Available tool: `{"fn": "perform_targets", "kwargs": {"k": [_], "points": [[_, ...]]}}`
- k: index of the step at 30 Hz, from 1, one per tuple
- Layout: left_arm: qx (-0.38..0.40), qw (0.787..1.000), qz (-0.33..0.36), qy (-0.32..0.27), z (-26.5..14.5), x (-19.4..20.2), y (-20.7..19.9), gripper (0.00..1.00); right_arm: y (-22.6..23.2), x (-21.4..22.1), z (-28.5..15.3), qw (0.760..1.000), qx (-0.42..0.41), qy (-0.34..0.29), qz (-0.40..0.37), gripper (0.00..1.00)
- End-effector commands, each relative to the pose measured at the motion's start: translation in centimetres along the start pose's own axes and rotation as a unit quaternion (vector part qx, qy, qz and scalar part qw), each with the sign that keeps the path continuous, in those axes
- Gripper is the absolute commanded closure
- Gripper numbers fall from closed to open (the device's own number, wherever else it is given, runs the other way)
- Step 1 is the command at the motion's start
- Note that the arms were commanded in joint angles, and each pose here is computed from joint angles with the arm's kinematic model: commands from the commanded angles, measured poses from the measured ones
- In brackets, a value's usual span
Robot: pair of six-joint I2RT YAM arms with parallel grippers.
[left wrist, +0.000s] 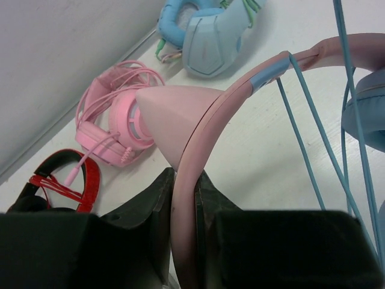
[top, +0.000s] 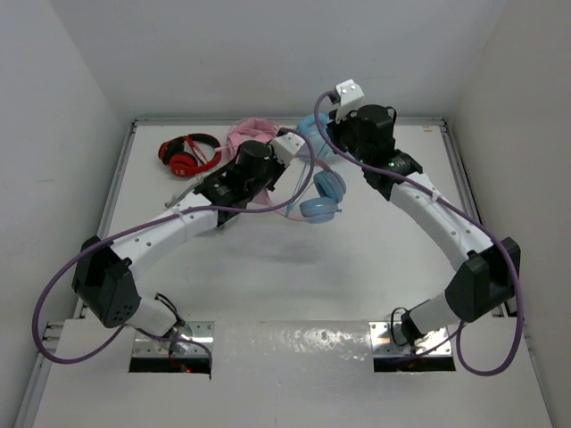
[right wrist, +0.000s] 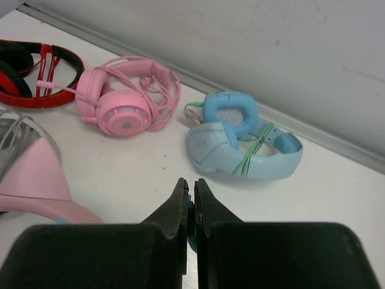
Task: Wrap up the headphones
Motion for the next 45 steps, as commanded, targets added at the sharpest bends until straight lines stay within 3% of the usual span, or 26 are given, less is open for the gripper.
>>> {"fn": "perform_targets", "kwargs": {"k": [1, 8, 13, 20, 26, 31, 36, 41, 45], "points": [[0.101, 0.995, 0.004, 0.004, -3.5, -0.6, -0.8, 1.00, -5.1, -4.0, -0.1, 0.987, 0.087, -0.120, 0.059, 1.00], [0.194, 0.980, -0.028, -0.032, -5.7, -3.4, -1.1, 1.00, -4.5, -0.1, 0.8, 0.994, -0.011, -0.088, 0.068, 1.00], [0.217, 0.975, -0.022, -0.041, -6.1, -3.9, -1.1, 1.00, -3.6, 0.5, -0.3, 0.987, -0.051, -0.121, 0.087, 1.00], [0.200, 0.979, -0.012, -0.034, -5.7, -3.8, -0.8, 1.00, -3.5, -2.3, -2.7, 0.979, -0.062, -0.172, 0.088, 1.00], [0.197, 0.976, -0.054, -0.072, -7.7, -7.2, 0.6, 1.00, -3.1, 1.7, -2.0, 0.986, -0.069, -0.114, 0.098, 1.00], [0.181, 0.976, -0.080, -0.088, -9.3, -9.0, 1.7, 1.00, -1.9, 5.3, -2.7, 0.982, -0.133, -0.079, 0.107, 1.00], [0.076, 0.994, -0.065, -0.051, -8.5, -7.8, 3.1, 1.00, -2.4, 6.2, -4.8, 0.982, -0.078, -0.123, 0.120, 1.00], [0.056, 0.997, -0.047, -0.023, -7.5, -6.6, 2.9, 1.00, -3.5, 4.4, -6.0, 0.982, -0.018, -0.156, 0.101, 1.00], [0.074, 0.996, -0.049, -0.031, -7.7, -6.6, 2.6, 1.00, -4.0, 3.6, -5.6, 0.986, 0.000, -0.147, 0.084, 1.00]]}}
Point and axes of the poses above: each gripper's point midway between its finger pads, its own z axis out along the fingers, its own y axis along the line the jaws close on, x = y × z, the point moved 10 cm from there along -z, back along the fingers, and after that the axes turned 7 degrees about z, right-handed, at the moved point
